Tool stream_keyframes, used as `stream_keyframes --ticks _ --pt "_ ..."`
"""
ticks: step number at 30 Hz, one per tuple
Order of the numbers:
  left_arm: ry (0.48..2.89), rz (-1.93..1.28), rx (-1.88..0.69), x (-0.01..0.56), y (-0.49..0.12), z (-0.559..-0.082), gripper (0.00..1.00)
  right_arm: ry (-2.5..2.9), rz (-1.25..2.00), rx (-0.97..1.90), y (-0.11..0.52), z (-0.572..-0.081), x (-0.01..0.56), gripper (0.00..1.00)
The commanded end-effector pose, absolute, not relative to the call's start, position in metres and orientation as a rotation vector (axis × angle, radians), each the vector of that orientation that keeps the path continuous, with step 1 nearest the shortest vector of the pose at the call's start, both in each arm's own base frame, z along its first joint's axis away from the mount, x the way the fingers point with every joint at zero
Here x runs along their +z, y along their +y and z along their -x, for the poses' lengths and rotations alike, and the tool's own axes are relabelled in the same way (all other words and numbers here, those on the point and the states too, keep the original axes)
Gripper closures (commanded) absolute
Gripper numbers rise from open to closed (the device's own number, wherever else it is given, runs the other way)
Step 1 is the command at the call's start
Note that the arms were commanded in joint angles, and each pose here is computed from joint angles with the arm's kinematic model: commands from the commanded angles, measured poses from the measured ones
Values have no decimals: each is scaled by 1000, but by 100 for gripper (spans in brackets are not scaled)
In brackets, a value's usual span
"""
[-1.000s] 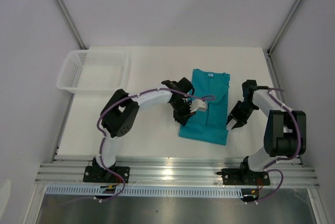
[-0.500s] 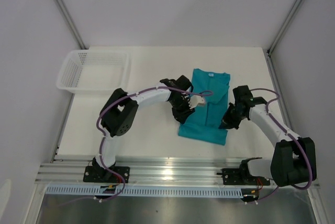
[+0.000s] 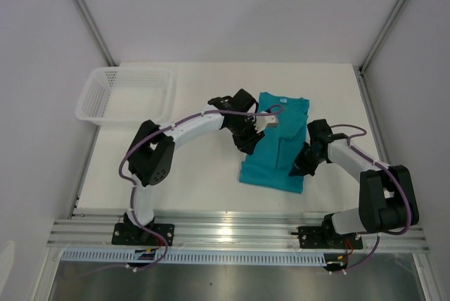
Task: Roll the t-shirts
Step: Roll the tshirt
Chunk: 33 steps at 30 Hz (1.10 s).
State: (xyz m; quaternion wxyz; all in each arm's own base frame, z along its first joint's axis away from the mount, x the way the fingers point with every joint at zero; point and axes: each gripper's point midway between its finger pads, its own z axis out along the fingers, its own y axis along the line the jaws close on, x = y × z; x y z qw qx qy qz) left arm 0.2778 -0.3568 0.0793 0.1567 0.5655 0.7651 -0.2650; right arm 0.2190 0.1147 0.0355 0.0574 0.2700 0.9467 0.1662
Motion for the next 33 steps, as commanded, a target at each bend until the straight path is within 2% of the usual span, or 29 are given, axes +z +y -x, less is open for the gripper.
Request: stream_keyframes --ticks 1,5,10,16,21,29,32,33 --pt "2031 -1637 -826 125 -360 -264 65 2832 -787 507 115 -234 32 100" --pt "1838 -1922 -778 107 -353 -217 57 2828 -783 507 114 -234 32 100" --pt "1574 -2136 -651 76 -345 -185 51 2826 -786 511 113 -230 30 100" --pt "1501 -2168 -532 58 -352 -189 46 2814 -802 530 112 -228 29 100" --pt "1491 -2143 -389 43 -354 -203 47 2793 -820 551 109 -228 33 100" --pt "1467 -2186 -362 27 -346 -197 46 2783 -829 557 106 -228 34 100" --pt "1473 -2204 -358 19 -342 -195 48 2786 -823 556 106 -227 34 100" --pt "1478 -2206 -359 17 -342 -195 52 2787 -815 553 106 -227 34 100"
